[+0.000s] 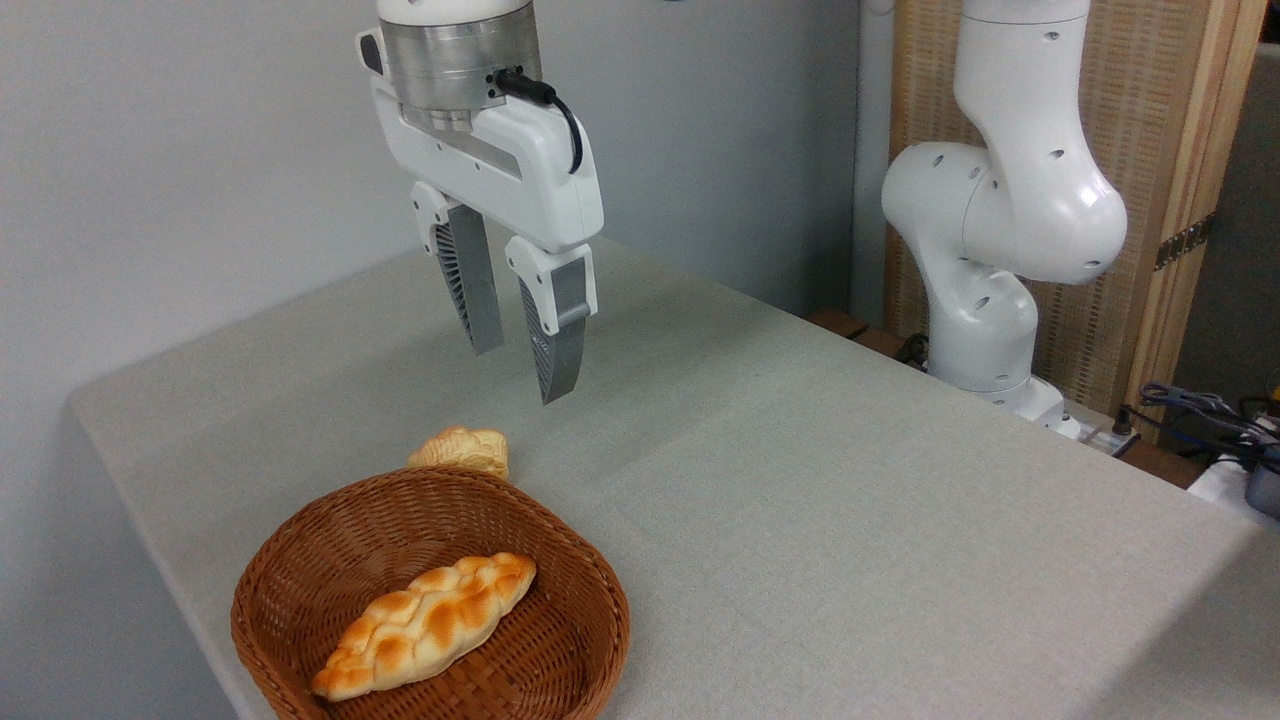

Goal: Put bread into the basket
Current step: 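Move the gripper down toward the small round bread roll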

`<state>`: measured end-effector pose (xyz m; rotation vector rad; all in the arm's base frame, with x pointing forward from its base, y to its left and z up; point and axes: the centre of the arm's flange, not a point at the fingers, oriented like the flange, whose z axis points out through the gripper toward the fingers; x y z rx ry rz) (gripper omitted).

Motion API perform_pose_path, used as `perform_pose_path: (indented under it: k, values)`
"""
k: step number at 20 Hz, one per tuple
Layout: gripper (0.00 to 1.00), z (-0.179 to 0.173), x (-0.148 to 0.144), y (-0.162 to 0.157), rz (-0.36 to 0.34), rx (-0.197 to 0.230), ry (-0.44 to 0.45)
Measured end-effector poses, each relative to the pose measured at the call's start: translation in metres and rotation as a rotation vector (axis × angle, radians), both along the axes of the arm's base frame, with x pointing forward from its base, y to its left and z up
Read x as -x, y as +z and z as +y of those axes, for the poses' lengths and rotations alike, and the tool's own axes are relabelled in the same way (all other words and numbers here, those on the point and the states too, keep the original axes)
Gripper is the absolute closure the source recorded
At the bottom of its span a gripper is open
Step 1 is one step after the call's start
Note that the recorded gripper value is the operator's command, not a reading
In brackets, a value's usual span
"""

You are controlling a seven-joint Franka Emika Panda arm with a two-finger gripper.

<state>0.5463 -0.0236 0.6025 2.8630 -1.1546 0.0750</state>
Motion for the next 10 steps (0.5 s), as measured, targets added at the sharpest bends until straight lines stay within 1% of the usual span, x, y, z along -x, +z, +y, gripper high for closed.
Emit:
perform_pose_path:
  k: [10]
  values:
    - [0.0,-0.0054,-0.0001,-0.0009,0.002,0.002,-0.005]
